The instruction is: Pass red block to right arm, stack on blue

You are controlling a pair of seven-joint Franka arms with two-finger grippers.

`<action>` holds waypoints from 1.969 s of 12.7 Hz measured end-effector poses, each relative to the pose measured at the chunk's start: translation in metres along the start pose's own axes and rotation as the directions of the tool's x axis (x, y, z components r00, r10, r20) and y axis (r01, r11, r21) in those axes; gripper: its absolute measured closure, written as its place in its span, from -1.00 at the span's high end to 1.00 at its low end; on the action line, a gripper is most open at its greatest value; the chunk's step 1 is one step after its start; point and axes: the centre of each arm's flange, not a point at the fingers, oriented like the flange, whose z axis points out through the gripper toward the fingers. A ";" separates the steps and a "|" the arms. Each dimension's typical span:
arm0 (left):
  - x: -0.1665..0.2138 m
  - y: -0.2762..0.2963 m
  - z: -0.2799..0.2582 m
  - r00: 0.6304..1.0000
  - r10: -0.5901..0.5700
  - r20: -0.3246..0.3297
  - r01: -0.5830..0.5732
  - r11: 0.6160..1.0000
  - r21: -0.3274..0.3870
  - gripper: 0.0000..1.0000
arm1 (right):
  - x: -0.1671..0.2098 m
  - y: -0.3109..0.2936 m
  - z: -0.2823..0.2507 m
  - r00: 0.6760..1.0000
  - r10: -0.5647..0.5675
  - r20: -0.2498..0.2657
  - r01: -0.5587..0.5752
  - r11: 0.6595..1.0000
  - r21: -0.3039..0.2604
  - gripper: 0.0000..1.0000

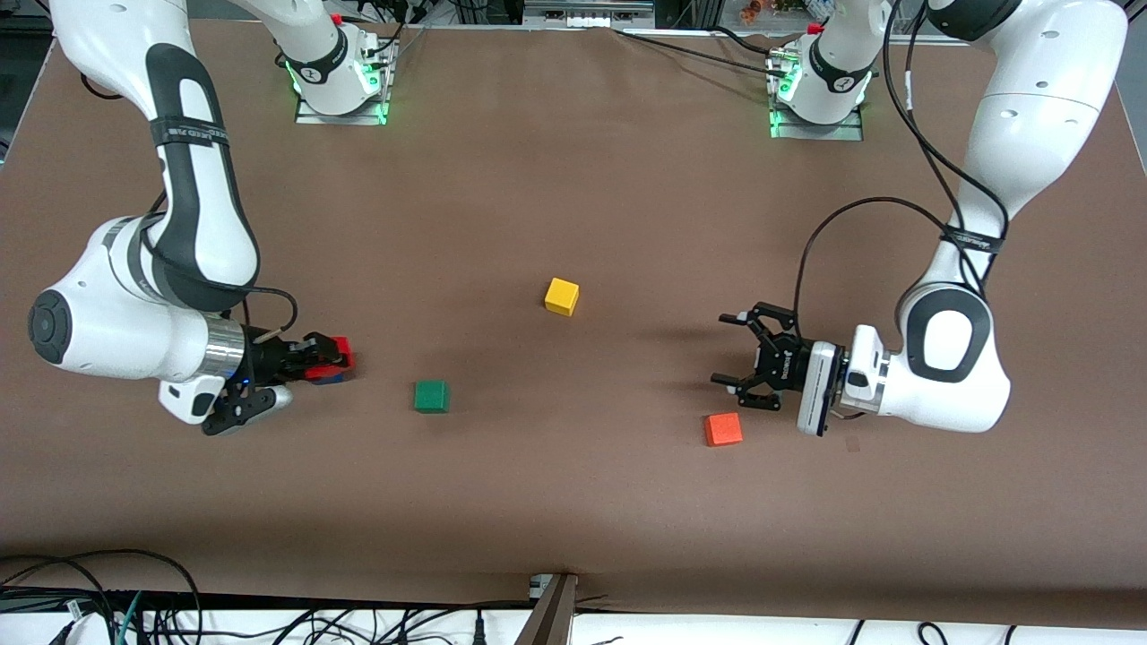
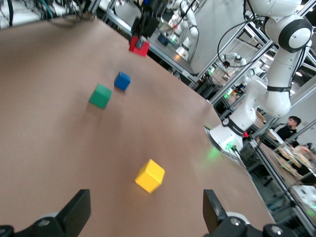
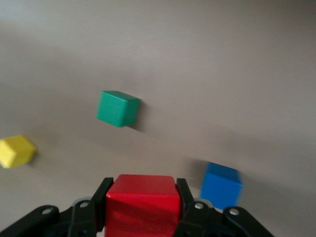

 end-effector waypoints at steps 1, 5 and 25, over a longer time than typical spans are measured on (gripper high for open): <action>-0.008 0.003 -0.013 0.998 -0.043 0.053 0.043 0.999 -0.007 1.00 | -0.001 0.003 -0.005 1.000 -0.013 0.014 0.014 0.998 -0.057 0.13; -0.020 0.039 -0.076 0.929 -0.223 0.294 0.226 0.974 0.027 1.00 | 0.000 0.006 -0.011 1.000 0.021 0.019 -0.016 0.979 -0.203 0.13; 0.111 0.256 -0.166 0.520 -0.854 -0.016 0.318 0.176 0.932 1.00 | -0.083 0.005 0.078 0.976 0.123 -0.182 -0.171 0.945 -0.280 0.13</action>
